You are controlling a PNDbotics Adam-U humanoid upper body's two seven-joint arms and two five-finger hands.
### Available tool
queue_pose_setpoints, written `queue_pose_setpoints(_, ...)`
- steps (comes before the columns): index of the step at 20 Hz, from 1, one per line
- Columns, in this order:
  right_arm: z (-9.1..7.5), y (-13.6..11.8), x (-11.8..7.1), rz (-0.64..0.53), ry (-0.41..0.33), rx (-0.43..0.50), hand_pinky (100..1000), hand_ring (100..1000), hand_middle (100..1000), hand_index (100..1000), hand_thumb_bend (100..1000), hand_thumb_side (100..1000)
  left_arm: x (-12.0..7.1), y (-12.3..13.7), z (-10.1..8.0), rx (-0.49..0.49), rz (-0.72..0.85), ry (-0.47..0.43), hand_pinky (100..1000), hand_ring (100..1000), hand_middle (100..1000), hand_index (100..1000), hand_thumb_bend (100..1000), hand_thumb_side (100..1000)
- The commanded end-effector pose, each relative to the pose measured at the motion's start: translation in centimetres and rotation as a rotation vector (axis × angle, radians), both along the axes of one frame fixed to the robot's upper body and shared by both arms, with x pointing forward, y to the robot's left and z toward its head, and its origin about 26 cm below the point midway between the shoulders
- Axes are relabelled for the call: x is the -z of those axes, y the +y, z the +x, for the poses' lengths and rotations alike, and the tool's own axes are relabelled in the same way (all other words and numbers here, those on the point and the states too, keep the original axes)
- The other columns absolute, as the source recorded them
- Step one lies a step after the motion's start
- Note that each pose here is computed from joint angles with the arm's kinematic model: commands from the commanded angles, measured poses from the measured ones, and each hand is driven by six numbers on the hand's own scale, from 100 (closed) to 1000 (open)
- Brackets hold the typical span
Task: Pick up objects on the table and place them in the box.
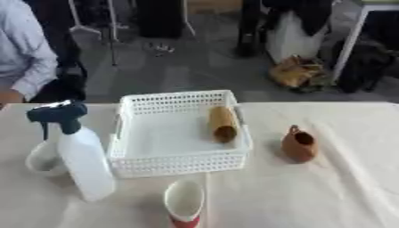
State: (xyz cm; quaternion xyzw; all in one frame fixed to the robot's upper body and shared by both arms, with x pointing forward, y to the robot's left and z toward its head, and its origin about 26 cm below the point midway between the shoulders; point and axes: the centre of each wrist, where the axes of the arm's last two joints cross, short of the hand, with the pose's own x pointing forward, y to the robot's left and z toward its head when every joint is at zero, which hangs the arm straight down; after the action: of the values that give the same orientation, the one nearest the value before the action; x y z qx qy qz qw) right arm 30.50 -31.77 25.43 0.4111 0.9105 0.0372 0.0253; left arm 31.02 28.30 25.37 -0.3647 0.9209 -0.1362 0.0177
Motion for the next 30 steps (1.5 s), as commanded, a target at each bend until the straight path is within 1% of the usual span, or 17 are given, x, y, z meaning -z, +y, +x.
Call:
queue_pose_setpoints(1, 0.9, -0.4, -1.1, -0.14, 0.065, 0.069, 756, 904, 879, 1000, 136, 1000, -0.8, 0.2, -0.4, -0.001, 0.041, -0.039, 948, 947, 926, 963, 100, 1000)
queue_pose_setpoints(3, 1.8, -0.4, -1.0, -0.217, 0.139, 0.115, 756, 903, 882, 1000, 143, 1000, -0.8, 0.3, -0.4, 0.0, 0.047, -0.036, 948, 947, 926, 962, 100, 1000)
queue_pose_setpoints(6, 3.1, -1.0, -1.5, -0.322, 0.228, 0.202, 765, 910, 894, 1000, 155, 1000, -0.7, 0.2, -0.4, 0.003, 0.047, -0.033, 948, 947, 925, 962, 100, 1000)
queue_pose_setpoints(7, 3.5, -1.1, -1.6, -0.356, 0.254, 0.232, 774, 918, 901, 1000, 182, 1000, -0.7, 0.2, -0.4, 0.005, 0.047, -0.032, 948, 947, 925, 961, 100, 1000)
queue_pose_setpoints(8, 4.0, -1.3, -1.8, -0.391, 0.281, 0.263, 774, 918, 901, 1000, 182, 1000, -0.7, 0.1, -0.4, 0.007, 0.048, -0.031, 948, 947, 925, 961, 100, 1000)
queue_pose_setpoints(9, 4.3, -1.5, -2.0, -0.422, 0.305, 0.296, 782, 921, 900, 1000, 138, 1000, -0.7, 0.1, -0.4, 0.008, 0.048, -0.03, 948, 947, 925, 961, 100, 1000)
queue_pose_setpoints(10, 4.7, -1.8, -2.3, -0.453, 0.328, 0.329, 782, 921, 904, 1000, 190, 1000, -0.7, 0.1, -0.4, 0.01, 0.048, -0.03, 948, 947, 925, 960, 100, 1000)
queue_pose_setpoints(12, 5.2, -2.8, -3.1, -0.504, 0.373, 0.415, 783, 921, 905, 1000, 189, 1000, -0.7, 0.0, -0.3, 0.015, 0.045, -0.03, 948, 947, 925, 960, 100, 1000)
queue_pose_setpoints(14, 5.6, -4.0, -4.0, -0.527, 0.42, 0.483, 783, 921, 905, 1000, 189, 1000, -0.7, -0.1, -0.3, 0.022, 0.043, -0.03, 948, 947, 925, 960, 100, 1000)
queue_pose_setpoints(15, 5.8, -4.5, -4.3, -0.537, 0.443, 0.502, 800, 933, 926, 1000, 212, 1000, -0.7, -0.2, -0.3, 0.025, 0.044, -0.03, 948, 947, 924, 959, 100, 1000)
queue_pose_setpoints(16, 6.1, -5.0, -4.5, -0.57, 0.465, 0.521, 800, 933, 926, 1000, 212, 1000, -0.7, -0.2, -0.3, 0.027, 0.048, -0.028, 948, 947, 924, 959, 100, 1000)
queue_pose_setpoints(20, 6.9, -6.8, -5.1, -0.771, 0.556, 0.61, 804, 934, 933, 1000, 217, 1000, -0.7, -0.4, -0.3, 0.037, 0.048, -0.024, 948, 947, 924, 959, 100, 1000)
queue_pose_setpoints(22, 7.5, -7.3, -5.2, -0.835, 0.598, 0.628, 803, 934, 932, 1000, 226, 1000, -0.7, -0.4, -0.3, 0.041, 0.048, -0.023, 947, 947, 924, 958, 100, 1000)
queue_pose_setpoints(26, 8.7, -8.0, -5.4, -0.899, 0.669, 0.637, 803, 935, 933, 1000, 243, 1000, -0.6, -0.4, -0.3, 0.042, 0.048, -0.019, 947, 947, 924, 958, 100, 1000)
queue_pose_setpoints(27, 9.0, -8.1, -5.5, -0.91, 0.685, 0.639, 809, 941, 940, 1000, 286, 1000, -0.6, -0.4, -0.3, 0.042, 0.049, -0.018, 947, 947, 923, 958, 100, 1000)
queue_pose_setpoints(29, 9.7, -8.2, -5.5, -0.952, 0.72, 0.65, 813, 954, 955, 1000, 431, 1000, -0.6, -0.4, -0.3, 0.045, 0.051, -0.017, 947, 947, 923, 958, 100, 1000)
queue_pose_setpoints(30, 10.1, -8.2, -5.4, -0.974, 0.738, 0.654, 810, 956, 957, 1000, 455, 1000, -0.6, -0.4, -0.3, 0.046, 0.051, -0.016, 947, 947, 923, 958, 100, 1000)
